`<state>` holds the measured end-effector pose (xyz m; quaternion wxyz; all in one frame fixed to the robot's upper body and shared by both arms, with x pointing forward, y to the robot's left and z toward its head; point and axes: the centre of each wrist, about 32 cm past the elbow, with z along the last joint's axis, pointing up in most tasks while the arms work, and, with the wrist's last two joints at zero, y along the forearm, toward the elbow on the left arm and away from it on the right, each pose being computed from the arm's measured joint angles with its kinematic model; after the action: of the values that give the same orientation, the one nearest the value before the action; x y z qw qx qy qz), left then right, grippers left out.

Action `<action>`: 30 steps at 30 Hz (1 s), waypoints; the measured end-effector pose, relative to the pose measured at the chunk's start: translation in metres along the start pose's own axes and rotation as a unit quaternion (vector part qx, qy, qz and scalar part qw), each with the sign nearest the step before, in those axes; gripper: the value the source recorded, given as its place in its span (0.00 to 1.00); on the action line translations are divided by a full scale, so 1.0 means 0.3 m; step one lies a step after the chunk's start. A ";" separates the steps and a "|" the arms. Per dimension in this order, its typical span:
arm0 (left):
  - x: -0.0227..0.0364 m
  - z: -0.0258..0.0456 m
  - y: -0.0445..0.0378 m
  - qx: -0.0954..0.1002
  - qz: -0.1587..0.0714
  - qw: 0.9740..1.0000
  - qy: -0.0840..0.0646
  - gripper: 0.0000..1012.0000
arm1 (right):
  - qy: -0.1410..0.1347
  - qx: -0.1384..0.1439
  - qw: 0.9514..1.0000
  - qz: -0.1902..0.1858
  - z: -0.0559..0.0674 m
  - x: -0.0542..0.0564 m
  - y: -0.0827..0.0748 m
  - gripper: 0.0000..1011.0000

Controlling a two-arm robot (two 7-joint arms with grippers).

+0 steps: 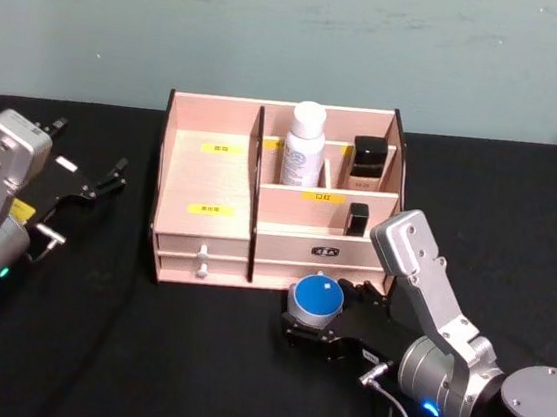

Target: Pick up the facial cleanser and watermelon frost from the table and place them into the tiered storage box.

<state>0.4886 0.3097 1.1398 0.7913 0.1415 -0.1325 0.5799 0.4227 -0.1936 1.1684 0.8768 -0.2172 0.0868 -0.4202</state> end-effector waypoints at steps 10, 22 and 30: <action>0.000 0.000 0.000 0.000 0.000 1.000 0.000 0.99 | -0.002 -0.003 1.000 -0.002 -0.003 0.000 0.008 0.99; 0.000 0.000 0.000 0.000 0.000 1.000 0.000 0.99 | -0.005 -0.002 1.000 -0.005 -0.008 0.001 0.019 0.99; 0.000 0.000 0.000 0.000 0.000 1.000 0.000 0.99 | -0.010 -0.003 1.000 -0.009 -0.007 0.001 0.018 0.99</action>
<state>0.4886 0.3097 1.1398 0.7913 0.1415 -0.1324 0.5799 0.4259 -0.1916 1.1641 0.8731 -0.2244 0.0776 -0.4258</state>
